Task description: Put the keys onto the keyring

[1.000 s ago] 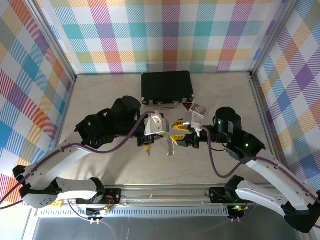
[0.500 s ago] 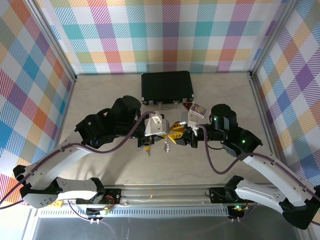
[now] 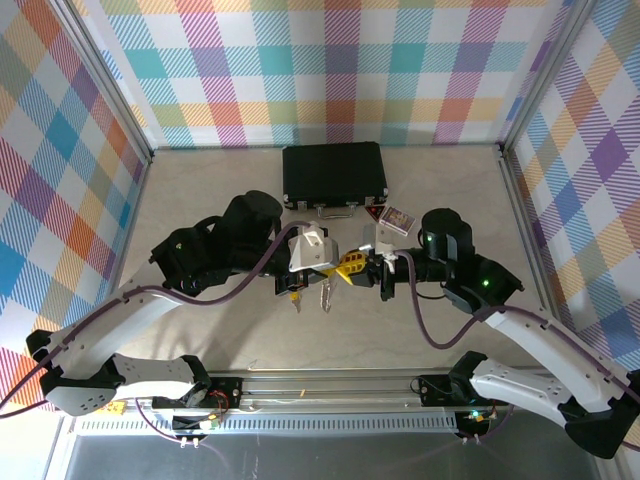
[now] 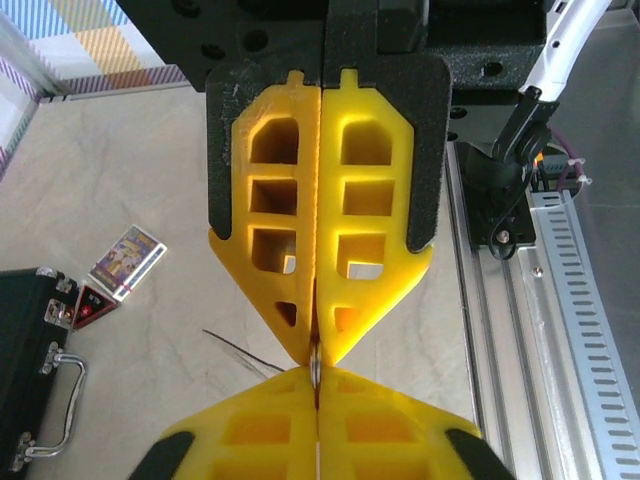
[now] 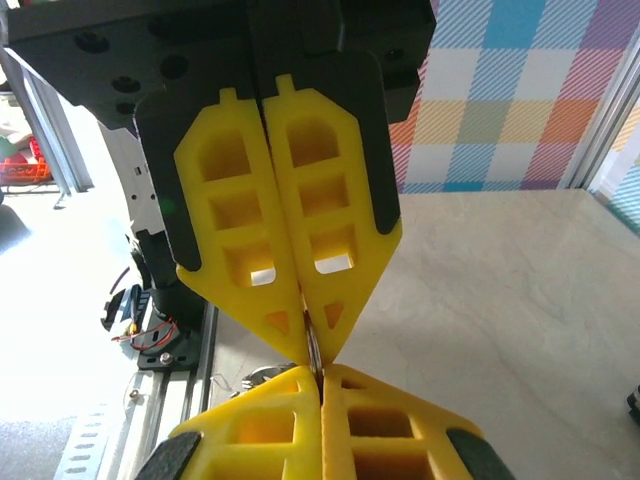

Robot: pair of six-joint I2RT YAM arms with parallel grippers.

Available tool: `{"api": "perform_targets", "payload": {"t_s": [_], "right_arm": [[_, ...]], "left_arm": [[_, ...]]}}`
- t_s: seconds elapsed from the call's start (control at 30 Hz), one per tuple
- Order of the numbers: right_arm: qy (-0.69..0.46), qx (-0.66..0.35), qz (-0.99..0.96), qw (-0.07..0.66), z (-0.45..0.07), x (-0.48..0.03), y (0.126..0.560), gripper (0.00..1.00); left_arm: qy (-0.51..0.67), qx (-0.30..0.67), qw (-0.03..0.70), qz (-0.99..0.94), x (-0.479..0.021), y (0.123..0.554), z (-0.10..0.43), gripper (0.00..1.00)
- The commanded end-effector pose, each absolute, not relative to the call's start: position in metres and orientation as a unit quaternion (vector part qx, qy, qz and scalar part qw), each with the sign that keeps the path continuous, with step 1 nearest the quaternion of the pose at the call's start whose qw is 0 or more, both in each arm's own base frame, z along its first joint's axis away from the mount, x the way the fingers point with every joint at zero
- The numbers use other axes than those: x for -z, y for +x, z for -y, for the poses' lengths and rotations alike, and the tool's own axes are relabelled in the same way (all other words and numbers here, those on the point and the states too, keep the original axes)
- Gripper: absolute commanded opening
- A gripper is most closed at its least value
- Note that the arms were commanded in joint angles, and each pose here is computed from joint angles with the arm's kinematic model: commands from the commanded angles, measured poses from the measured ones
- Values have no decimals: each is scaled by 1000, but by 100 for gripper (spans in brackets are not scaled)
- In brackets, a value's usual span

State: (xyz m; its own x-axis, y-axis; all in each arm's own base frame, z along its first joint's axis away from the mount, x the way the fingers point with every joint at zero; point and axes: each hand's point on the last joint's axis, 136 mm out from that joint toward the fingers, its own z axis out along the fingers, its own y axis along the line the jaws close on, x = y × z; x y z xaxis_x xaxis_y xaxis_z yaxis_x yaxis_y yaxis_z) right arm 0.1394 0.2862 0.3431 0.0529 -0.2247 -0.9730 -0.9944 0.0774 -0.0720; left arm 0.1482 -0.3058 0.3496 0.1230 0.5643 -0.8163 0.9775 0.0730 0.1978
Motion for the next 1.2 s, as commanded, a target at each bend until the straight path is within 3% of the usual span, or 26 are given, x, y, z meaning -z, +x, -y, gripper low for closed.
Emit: {"api": "perform_targets", "payload": {"t_s": [0.0,0.2,0.5,1.0,1.17], "right_arm": [[-524,-420,-526,521,-285,-369,137,0],[-477,-473,-513,535,-284,-384,134,0],[-429,-520,-455,582,-275,-421,126,0],[-422,-556,-427,575,-274,-436,116,0],[-422,-557,-425,575,-274,-436,116,0]], "left_arm": [[606,269,450,-598,-365,150,307,17],[561,308,491,-591,-374,149,303,24],[490,412,552,-534,-423,136,296,25],[485,470,557,-484,-446,131,311,24],[486,473,554,-482,-446,132,313,13]]}}
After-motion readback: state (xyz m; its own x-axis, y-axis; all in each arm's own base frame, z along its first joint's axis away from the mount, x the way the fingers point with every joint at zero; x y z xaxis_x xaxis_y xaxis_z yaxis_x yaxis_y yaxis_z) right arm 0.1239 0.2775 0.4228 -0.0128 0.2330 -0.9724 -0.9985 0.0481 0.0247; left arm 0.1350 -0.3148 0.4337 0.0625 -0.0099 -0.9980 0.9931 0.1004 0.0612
